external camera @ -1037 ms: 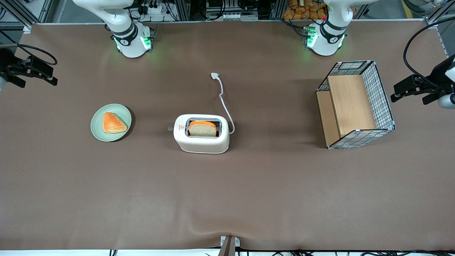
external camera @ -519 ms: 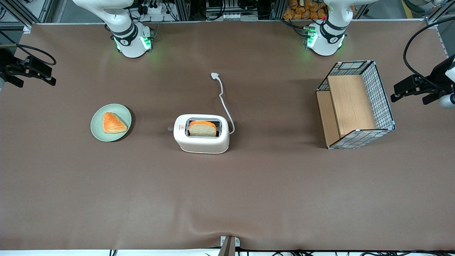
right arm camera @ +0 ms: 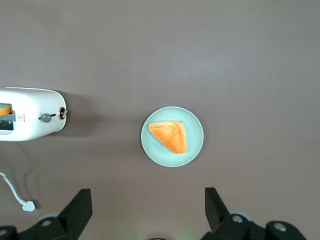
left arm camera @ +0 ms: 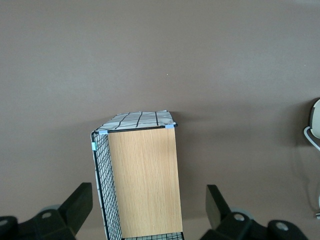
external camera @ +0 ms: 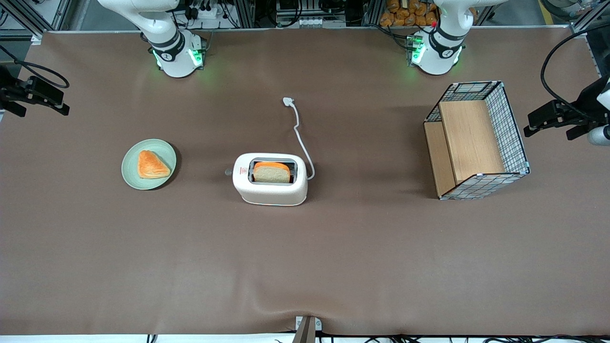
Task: Press toaster button with right arm
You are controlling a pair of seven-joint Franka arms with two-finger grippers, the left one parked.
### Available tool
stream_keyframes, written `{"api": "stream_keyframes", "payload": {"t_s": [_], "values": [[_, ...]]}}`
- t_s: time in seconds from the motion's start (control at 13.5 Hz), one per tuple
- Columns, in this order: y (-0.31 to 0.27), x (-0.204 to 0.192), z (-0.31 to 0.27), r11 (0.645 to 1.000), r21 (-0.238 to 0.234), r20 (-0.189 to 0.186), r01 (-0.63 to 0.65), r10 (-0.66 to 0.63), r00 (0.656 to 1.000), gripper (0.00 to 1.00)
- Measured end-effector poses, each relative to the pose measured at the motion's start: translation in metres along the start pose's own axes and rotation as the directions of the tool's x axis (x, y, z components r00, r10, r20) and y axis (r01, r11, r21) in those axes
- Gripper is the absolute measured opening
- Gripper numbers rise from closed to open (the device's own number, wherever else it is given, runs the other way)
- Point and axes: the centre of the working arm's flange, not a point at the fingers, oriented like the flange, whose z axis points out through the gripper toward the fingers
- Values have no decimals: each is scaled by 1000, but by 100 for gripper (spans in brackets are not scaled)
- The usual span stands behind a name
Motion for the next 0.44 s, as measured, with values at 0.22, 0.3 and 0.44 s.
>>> {"api": "stream_keyframes", "payload": {"t_s": [0.22, 0.3, 0.44], "values": [[1, 0, 0, 1000, -1, 0, -1, 1, 1000, 100], [1, 0, 0, 1000, -2, 0, -2, 2, 1000, 100], [3, 0, 0, 1000, -3, 0, -5, 5, 1000, 100]]}}
